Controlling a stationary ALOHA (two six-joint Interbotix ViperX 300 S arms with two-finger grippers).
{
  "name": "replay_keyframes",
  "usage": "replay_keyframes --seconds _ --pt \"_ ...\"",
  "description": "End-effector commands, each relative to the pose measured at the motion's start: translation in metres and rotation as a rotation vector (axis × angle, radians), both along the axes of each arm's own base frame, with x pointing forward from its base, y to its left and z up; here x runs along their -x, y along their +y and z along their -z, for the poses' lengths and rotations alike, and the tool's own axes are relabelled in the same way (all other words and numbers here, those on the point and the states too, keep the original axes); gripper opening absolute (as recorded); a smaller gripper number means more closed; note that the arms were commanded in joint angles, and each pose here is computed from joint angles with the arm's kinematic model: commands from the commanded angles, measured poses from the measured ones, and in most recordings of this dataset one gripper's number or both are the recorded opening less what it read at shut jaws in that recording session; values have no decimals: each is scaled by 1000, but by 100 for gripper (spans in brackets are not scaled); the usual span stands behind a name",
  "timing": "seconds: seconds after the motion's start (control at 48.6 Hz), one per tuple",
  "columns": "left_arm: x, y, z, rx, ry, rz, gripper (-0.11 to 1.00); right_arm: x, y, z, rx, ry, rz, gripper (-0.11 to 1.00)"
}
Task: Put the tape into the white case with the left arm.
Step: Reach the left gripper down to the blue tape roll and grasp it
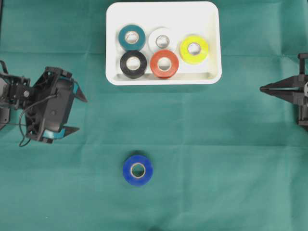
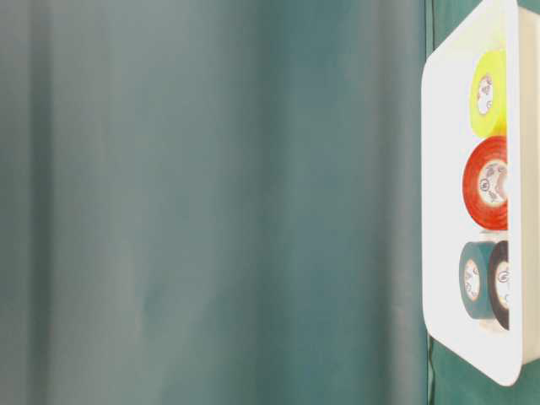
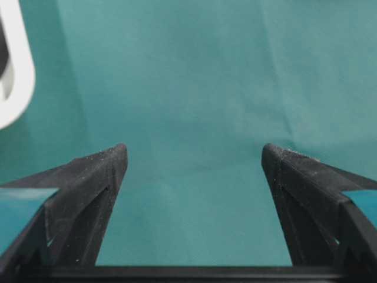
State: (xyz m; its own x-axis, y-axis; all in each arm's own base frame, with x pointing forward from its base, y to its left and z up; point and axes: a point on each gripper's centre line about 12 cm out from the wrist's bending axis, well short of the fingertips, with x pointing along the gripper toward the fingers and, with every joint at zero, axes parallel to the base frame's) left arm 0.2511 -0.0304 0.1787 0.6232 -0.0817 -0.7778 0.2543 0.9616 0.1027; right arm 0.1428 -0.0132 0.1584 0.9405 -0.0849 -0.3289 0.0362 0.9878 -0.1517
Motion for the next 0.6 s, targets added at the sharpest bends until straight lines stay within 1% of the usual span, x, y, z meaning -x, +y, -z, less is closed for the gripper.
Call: replay_keyframes --seconds 0.0,0.247,0.453,0.576 --pt "1 -4 -8 6 -33 13 99 -2 0 -4 1 -15 -1 -9" --pt "-3 -7 -8 8 -36 21 99 -2 0 -4 1 -15 -1 -9" --pt "-27 -20 -13 12 -71 55 99 -2 0 -4 1 -15 -2 -9" --pt "-43 -31 -12 13 -60 80 99 -2 0 -4 1 -14 0 -9"
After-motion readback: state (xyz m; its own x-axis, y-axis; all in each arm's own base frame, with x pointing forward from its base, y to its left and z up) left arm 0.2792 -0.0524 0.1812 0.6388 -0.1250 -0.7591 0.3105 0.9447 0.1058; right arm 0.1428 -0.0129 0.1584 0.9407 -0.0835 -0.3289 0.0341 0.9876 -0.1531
